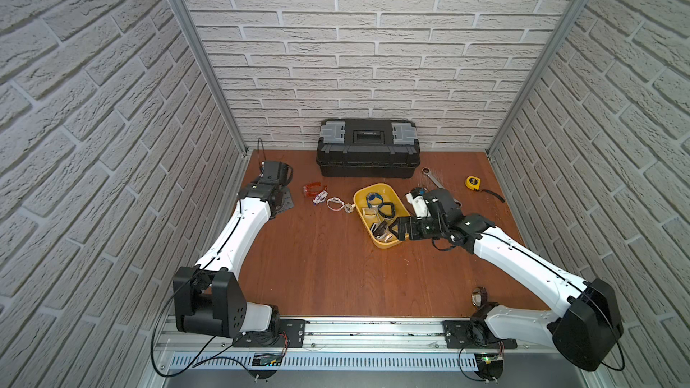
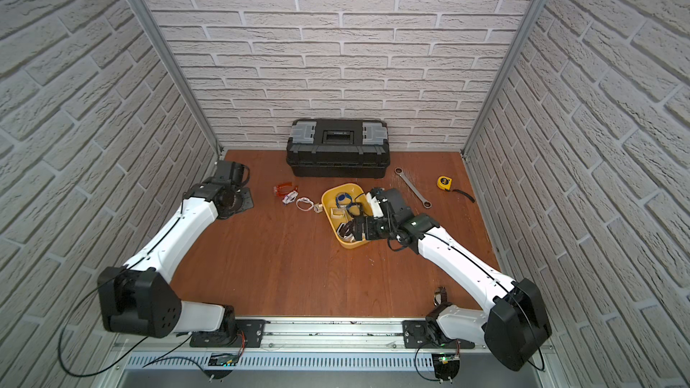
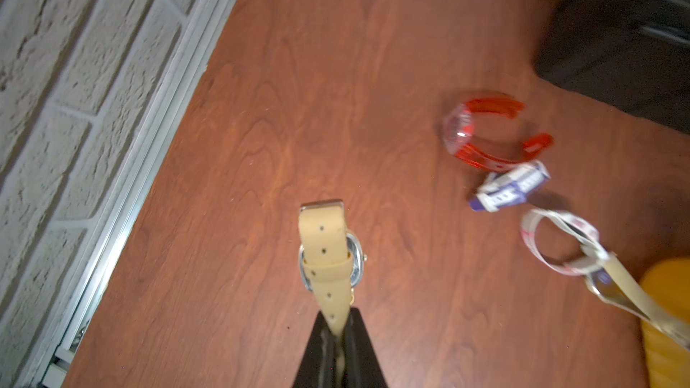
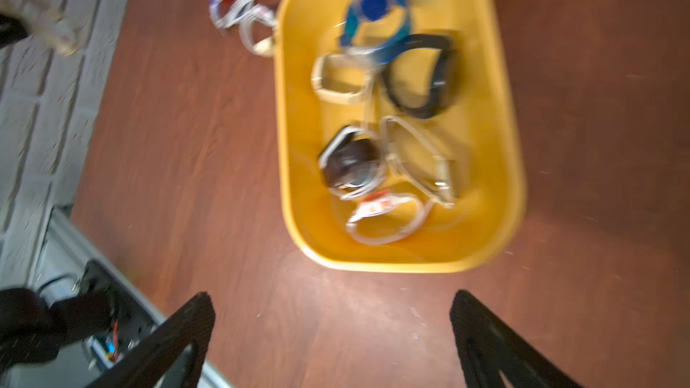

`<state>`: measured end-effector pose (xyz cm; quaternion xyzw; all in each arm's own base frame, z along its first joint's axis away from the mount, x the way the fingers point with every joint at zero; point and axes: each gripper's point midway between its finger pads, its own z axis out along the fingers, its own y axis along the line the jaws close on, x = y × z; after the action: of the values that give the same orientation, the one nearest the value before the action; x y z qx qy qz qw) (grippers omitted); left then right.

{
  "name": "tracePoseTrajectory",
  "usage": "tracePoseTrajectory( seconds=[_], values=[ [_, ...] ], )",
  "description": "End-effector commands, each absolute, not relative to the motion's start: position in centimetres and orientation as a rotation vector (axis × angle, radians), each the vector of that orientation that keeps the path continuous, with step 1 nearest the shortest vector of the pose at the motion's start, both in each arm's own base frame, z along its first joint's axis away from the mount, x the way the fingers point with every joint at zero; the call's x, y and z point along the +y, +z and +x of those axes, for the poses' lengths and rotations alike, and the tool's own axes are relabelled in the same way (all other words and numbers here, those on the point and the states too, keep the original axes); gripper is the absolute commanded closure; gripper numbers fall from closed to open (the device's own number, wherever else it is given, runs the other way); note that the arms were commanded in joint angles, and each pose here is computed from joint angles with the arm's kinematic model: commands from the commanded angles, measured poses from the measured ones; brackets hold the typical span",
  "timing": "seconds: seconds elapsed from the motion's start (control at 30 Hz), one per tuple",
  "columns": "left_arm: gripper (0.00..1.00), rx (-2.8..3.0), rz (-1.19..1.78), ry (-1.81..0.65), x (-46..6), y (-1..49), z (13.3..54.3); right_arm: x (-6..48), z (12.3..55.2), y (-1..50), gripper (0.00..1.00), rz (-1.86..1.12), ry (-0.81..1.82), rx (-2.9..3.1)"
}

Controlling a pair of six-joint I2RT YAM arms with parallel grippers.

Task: Put the watch into the storage box
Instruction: Pick up the watch at the center of the board, then adjust the storage box at the center of the board.

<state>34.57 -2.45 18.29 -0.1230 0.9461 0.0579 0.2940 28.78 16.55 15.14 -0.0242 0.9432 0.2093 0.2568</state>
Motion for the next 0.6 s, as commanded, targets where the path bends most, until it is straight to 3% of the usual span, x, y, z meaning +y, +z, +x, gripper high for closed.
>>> tracePoseTrajectory(
  seconds=[0.0,0.2,0.4,0.57],
  values=[
    [0.99,2.527,-0.104,0.147,-7.0,20.2,33.5,12.8,30.0,14.8,0.00,0.102,0.461,2.551],
    [0.99,2.521,0.171,0.003,-15.5,21.6,32.1,10.4,33.7,12.9,0.00,0.172,0.459,2.597],
    [0.99,2.512,0.296,-0.106,-19.8,22.6,30.8,14.5,37.6,10.8,0.01,0.035,0.729,2.561],
    [0.99,2.510,0.312,-0.203,-20.8,23.5,29.8,17.2,37.9,10.8,0.01,-0.049,0.796,2.533]
  ],
)
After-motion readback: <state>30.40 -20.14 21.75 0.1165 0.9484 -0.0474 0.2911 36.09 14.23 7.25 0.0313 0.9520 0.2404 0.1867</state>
